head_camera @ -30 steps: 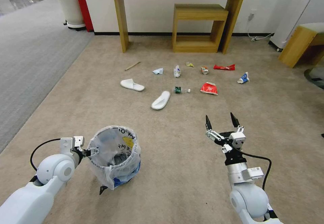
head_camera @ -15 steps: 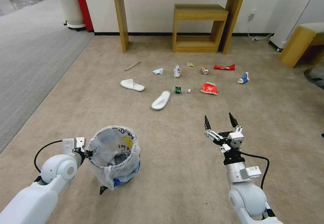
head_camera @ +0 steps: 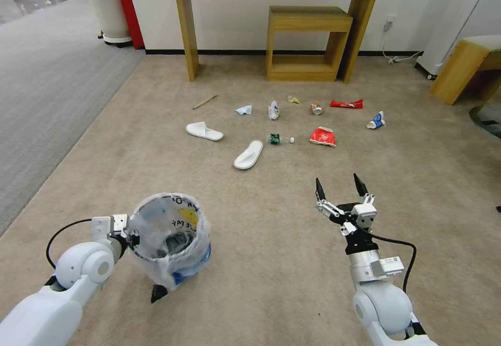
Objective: Pick up the trash bin and place the garbage on the floor into it.
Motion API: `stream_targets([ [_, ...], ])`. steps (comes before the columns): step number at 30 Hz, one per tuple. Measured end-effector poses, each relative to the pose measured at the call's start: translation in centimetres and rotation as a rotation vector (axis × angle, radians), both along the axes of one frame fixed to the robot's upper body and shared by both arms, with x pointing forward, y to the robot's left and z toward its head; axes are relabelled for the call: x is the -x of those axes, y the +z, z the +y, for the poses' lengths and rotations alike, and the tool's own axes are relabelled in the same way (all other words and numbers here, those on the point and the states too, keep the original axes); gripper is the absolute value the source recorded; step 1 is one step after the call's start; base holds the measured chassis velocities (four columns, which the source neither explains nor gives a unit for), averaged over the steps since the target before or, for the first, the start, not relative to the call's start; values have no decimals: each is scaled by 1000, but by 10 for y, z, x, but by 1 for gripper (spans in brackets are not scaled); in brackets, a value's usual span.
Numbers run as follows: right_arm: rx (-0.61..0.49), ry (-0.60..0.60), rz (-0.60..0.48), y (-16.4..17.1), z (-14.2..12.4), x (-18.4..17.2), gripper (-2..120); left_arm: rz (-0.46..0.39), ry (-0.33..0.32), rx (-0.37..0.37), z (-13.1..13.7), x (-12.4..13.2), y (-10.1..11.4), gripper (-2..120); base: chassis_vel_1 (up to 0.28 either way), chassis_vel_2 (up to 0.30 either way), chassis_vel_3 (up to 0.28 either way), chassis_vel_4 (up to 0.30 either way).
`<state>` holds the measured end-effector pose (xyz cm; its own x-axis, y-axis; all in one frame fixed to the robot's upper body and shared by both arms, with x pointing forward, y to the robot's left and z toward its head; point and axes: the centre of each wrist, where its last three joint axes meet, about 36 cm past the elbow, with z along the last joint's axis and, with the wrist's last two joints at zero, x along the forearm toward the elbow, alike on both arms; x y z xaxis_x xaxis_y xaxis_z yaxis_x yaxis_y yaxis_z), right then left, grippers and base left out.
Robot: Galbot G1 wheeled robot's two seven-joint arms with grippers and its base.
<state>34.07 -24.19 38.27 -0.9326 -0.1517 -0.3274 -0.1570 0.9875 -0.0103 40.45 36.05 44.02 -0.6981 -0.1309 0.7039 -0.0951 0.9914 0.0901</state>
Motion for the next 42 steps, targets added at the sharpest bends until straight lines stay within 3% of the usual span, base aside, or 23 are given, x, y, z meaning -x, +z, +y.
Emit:
stream_targets([
  [7,2,3,-8,3,2,2,100,-28,24,20,0,11,17,0,0,0,0,0],
  [15,-18,-49,9,-2,1,4,100,-133,93,162,-23,43,48,0,0,0,0,0],
  [17,-32,-89,17,-3,-1,4,100,-169,140,225,-43,65,60,0,0,0,0,0],
  [20,-34,-98,18,-3,-3,3,100,-181,185,246,-52,79,65,0,0,0,0,0],
  [26,-38,-117,16,-1,-5,6,100,-175,257,228,-66,106,60,0,0,0,0,0],
  [29,-43,-127,11,0,-6,6,100,-187,278,260,-75,120,67,0,0,0,0,0],
  [35,-45,-148,11,0,-6,8,100,-237,334,284,-71,128,82,0,0,0,0,0],
  [42,-27,-162,17,0,-10,9,100,-240,359,246,-63,128,79,0,0,0,0,0],
])
